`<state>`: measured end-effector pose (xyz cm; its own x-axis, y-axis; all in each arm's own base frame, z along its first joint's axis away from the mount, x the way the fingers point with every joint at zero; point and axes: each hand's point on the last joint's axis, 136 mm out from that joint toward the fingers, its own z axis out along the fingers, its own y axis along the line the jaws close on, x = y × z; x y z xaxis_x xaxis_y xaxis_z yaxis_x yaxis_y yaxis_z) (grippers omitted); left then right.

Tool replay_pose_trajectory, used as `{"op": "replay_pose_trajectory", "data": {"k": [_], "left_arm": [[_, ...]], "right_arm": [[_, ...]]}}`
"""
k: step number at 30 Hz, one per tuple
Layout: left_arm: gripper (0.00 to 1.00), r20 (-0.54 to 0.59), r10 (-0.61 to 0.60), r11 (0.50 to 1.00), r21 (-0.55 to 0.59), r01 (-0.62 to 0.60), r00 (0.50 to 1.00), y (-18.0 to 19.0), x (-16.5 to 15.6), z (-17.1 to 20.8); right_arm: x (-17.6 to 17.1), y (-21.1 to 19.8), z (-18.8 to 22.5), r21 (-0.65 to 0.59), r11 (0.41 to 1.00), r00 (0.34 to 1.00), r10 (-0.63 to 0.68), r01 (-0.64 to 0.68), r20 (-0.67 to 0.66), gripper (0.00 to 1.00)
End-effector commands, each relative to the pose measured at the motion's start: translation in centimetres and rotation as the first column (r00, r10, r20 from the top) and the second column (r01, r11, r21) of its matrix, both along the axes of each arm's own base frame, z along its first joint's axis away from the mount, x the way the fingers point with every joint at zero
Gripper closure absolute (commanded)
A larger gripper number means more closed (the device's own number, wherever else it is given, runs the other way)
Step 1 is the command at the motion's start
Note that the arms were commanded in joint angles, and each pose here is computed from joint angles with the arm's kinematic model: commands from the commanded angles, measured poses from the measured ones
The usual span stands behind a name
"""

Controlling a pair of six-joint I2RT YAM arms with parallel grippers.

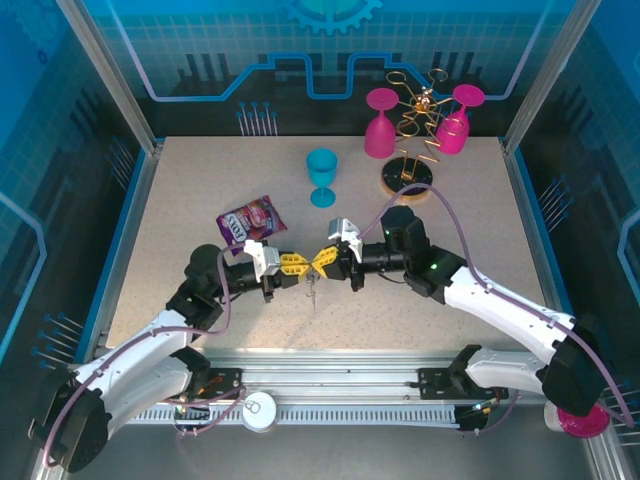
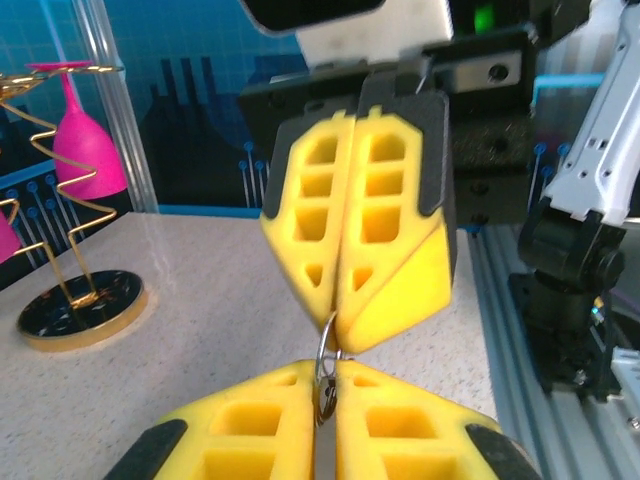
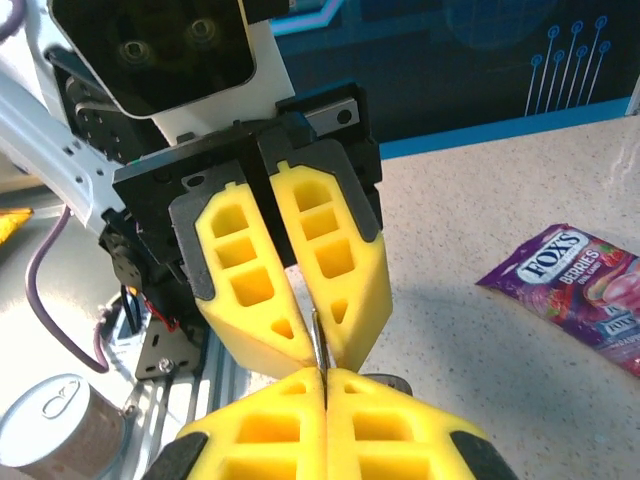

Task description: Put the keys on the keyring

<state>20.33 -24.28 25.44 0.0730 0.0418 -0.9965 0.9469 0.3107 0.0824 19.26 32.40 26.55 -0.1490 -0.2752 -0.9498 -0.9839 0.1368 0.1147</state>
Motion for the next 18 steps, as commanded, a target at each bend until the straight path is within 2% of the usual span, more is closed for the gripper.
{"op": "replay_pose_trajectory", "data": {"k": [1,6,8,11,14,17,18], "left_arm": [[0.88,0.01,0.069,0.993,0.094,-0.069,0.998,0.5,1.1,-1.0],[0.9,-0.001,0.058,0.993,0.108,-0.058,0.998,0.3,1.1,-1.1],[1.0,-0.005,0.041,0.994,0.104,-0.04,0.999,0.1,0.9,-1.0],[1.0,0.002,0.032,0.996,0.087,-0.032,0.999,0.0,0.7,-0.7],[1.0,0.0,0.111,0.987,0.117,-0.11,0.994,0.6,1.7,-1.2],[1.0,-0.036,0.201,0.971,0.142,-0.194,0.979,1.4,2.8,-1.9],[1.0,-0.074,0.254,0.959,0.147,-0.242,0.964,1.9,3.5,-2.3]], "right_arm": [[-1.3,-0.4,0.3,-0.082,0.995,0.998,0.063,-0.061,0.028,1.0],[-1.5,-0.2,0.1,-0.151,0.984,0.995,0.096,-0.092,0.02,1.0],[-1.7,0.1,0.0,-0.167,0.98,0.994,0.112,-0.107,0.021,1.0],[-1.4,0.3,0.4,-0.136,0.987,0.996,0.093,-0.091,0.01,1.0],[0.9,-1.2,0.9,-0.069,0.996,0.998,-0.06,0.059,-0.016,1.0],[3.4,-3.3,-1.5,-0.116,0.959,0.961,-0.267,0.257,-0.075,0.98],[3.8,-3.9,-2.6,-0.139,0.943,0.944,-0.315,0.301,-0.099,0.85]]}}
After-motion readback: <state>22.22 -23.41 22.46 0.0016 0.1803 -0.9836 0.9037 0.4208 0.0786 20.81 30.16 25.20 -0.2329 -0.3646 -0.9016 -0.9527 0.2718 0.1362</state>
